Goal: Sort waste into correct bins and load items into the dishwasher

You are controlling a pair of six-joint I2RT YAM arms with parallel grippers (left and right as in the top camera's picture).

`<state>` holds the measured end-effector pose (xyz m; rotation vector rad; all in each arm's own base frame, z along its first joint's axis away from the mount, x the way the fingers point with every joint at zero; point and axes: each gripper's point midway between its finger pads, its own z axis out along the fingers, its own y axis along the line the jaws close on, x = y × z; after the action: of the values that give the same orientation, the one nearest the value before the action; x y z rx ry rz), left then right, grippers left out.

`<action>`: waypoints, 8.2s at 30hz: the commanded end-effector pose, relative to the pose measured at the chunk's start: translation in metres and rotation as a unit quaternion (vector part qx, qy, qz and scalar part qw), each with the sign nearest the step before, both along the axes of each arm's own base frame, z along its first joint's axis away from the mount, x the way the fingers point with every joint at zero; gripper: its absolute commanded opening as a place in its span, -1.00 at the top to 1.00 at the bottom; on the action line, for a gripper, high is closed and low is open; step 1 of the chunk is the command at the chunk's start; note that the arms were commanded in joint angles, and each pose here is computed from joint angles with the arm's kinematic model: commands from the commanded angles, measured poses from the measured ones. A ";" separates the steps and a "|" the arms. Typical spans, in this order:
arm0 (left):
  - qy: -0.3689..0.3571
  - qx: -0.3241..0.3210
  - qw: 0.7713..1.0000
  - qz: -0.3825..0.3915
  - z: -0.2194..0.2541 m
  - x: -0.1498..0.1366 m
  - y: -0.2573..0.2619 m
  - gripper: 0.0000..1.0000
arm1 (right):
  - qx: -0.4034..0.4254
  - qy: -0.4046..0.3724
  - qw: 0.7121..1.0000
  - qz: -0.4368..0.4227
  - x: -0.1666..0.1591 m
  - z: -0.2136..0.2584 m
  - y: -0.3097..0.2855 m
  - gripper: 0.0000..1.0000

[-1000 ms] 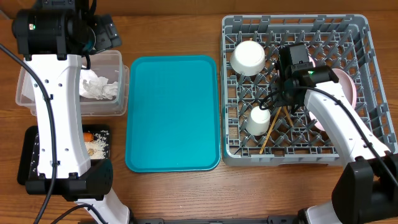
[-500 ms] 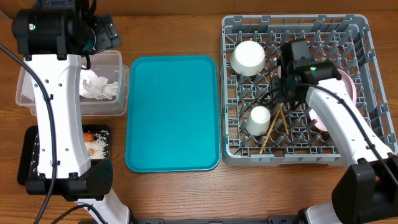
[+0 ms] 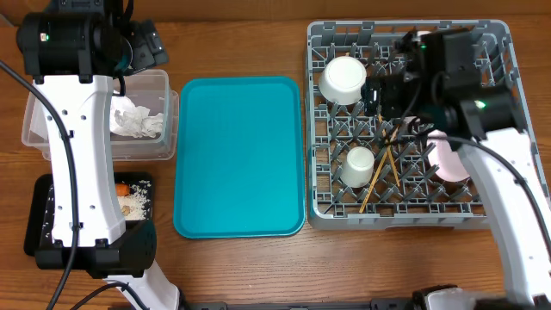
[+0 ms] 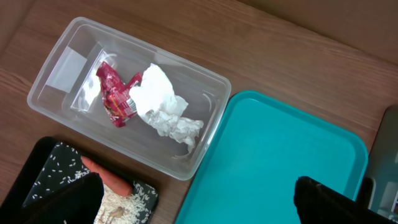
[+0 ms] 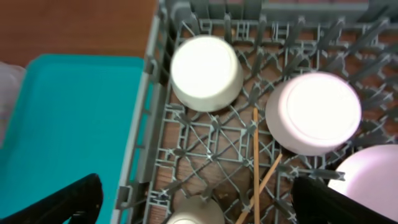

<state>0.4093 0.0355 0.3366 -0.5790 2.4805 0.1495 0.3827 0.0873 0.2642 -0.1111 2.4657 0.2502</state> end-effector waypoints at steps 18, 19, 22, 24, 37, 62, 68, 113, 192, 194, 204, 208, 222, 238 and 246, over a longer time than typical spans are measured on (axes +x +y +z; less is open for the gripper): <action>-0.022 -0.006 1.000 0.005 0.014 -0.006 -0.001 -1.00 | 0.011 -0.015 1.000 0.004 0.000 0.013 0.002 -1.00; -0.022 -0.006 1.000 0.005 0.014 -0.006 -0.001 -1.00 | 0.011 -0.015 1.000 0.004 0.000 0.013 0.002 -1.00; -0.022 -0.006 1.000 0.005 0.014 -0.006 -0.001 -0.99 | 0.011 -0.015 1.000 0.004 0.000 0.013 0.002 -1.00; -0.022 -0.006 1.000 0.005 0.014 -0.006 -0.001 -1.00 | 0.011 -0.015 1.000 0.004 0.000 0.013 0.002 -1.00; -0.022 -0.006 1.000 0.005 0.014 -0.006 -0.001 -0.99 | 0.011 -0.015 1.000 0.004 0.000 0.013 0.002 -1.00; -0.022 -0.006 1.000 0.005 0.014 -0.006 -0.001 -0.99 | -0.015 -0.229 0.972 -0.043 -0.091 0.145 -0.041 -1.00; -0.022 -0.006 1.000 0.005 0.014 -0.006 -0.001 -0.99 | -0.002 -0.288 0.956 -0.046 -0.145 0.142 -0.051 -1.00; -0.022 -0.006 1.000 0.005 0.014 -0.006 -0.001 -0.99 | 0.074 -0.442 0.893 -0.045 -0.140 -0.078 -0.048 -1.00; -0.155 -0.007 0.988 0.006 0.091 -0.172 0.002 -0.99 | 0.061 -0.414 0.906 -0.060 -0.139 -0.094 -0.054 -1.00; -0.125 -0.007 0.992 0.006 0.063 -0.180 0.002 -0.99 | 0.061 -0.414 0.906 -0.060 -0.139 -0.094 -0.054 -1.00; -0.074 -0.028 0.996 0.034 -0.065 -0.187 0.001 -0.99 | 0.061 -0.414 0.906 -0.060 -0.139 -0.094 -0.054 -1.00; -0.076 -0.043 0.995 0.055 -0.113 -0.187 0.001 -0.99 | 0.061 -0.414 0.906 -0.060 -0.139 -0.094 -0.054 -1.00; -0.163 -0.091 0.982 0.041 -0.254 -0.171 -0.012 -1.00 | 0.061 -0.414 0.906 -0.060 -0.139 -0.094 -0.054 -1.00; -0.233 -0.079 0.969 0.025 -0.276 -0.172 -0.010 -0.99 | 0.061 -0.414 0.906 -0.060 -0.139 -0.094 -0.054 -1.00; -0.279 -0.037 0.959 -0.039 -0.263 -0.164 -0.015 -1.00 | 0.061 -0.414 0.906 -0.060 -0.139 -0.094 -0.054 -1.00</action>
<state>0.2449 0.0243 0.0717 -0.5849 1.9666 -0.1513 0.2438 0.0361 0.1722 -0.0190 1.6010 0.2470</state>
